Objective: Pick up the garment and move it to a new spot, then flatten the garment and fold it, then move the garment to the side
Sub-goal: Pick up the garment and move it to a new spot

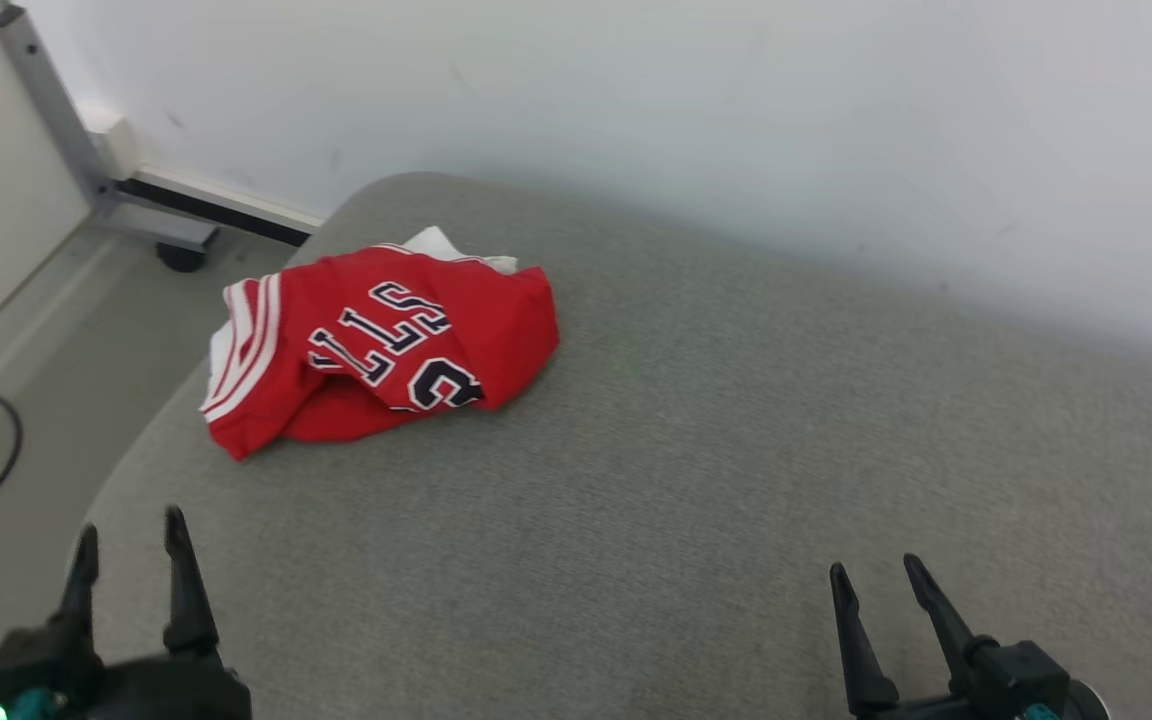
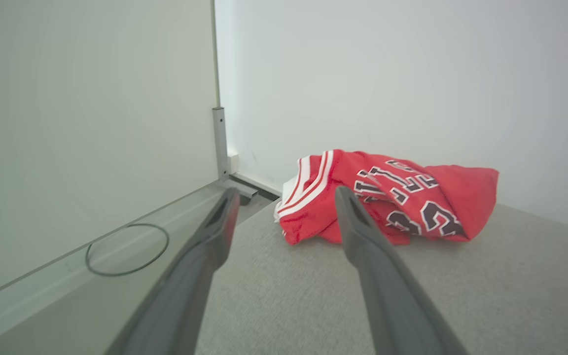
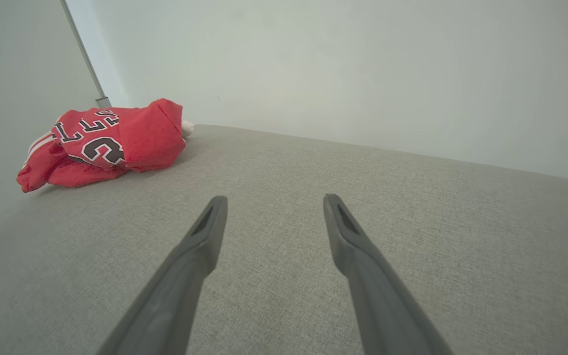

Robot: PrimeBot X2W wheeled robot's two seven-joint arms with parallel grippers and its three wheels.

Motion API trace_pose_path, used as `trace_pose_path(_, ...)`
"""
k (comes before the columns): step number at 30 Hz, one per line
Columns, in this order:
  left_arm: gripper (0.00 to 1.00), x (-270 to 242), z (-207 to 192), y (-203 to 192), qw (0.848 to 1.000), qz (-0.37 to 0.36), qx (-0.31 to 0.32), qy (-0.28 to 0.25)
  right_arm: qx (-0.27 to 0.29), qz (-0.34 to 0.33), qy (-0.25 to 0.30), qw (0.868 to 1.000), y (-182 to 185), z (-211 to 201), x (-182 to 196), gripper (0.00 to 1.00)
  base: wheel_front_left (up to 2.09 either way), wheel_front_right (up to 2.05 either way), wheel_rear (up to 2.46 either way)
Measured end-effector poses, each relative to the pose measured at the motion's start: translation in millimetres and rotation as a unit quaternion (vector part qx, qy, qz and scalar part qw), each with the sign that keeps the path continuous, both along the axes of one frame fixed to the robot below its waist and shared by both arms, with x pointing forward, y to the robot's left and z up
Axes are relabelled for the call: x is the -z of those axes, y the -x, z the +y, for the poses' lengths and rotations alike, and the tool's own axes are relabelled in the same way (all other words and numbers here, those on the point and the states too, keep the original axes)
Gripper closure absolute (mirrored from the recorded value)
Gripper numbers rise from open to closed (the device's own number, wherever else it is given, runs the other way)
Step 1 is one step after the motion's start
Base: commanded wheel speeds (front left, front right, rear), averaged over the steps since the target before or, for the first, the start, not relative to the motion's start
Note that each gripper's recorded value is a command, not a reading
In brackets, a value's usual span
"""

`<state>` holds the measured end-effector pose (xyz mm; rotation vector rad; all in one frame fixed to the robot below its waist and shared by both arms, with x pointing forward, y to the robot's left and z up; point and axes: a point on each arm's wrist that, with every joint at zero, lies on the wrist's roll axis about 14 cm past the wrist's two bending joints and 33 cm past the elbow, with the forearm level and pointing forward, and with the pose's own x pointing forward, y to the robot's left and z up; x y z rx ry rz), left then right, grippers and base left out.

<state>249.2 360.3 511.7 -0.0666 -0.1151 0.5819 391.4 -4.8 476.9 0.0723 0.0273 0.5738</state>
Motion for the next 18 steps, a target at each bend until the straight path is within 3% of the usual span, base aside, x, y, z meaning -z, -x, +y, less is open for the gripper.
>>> trace_pose_path(13,0.00,-71,13,-125,0.994,-0.063,0.080,-0.033,0.089,-0.003,-0.006,0.996,-24,-57,1,0.00,0.00,0.00,0.00)
trace_pose_path(18,0.00,-72,6,-183,0.992,-0.040,0.123,-0.007,0.129,0.010,-0.008,0.992,-28,-85,11,0.00,0.00,0.00,0.00)
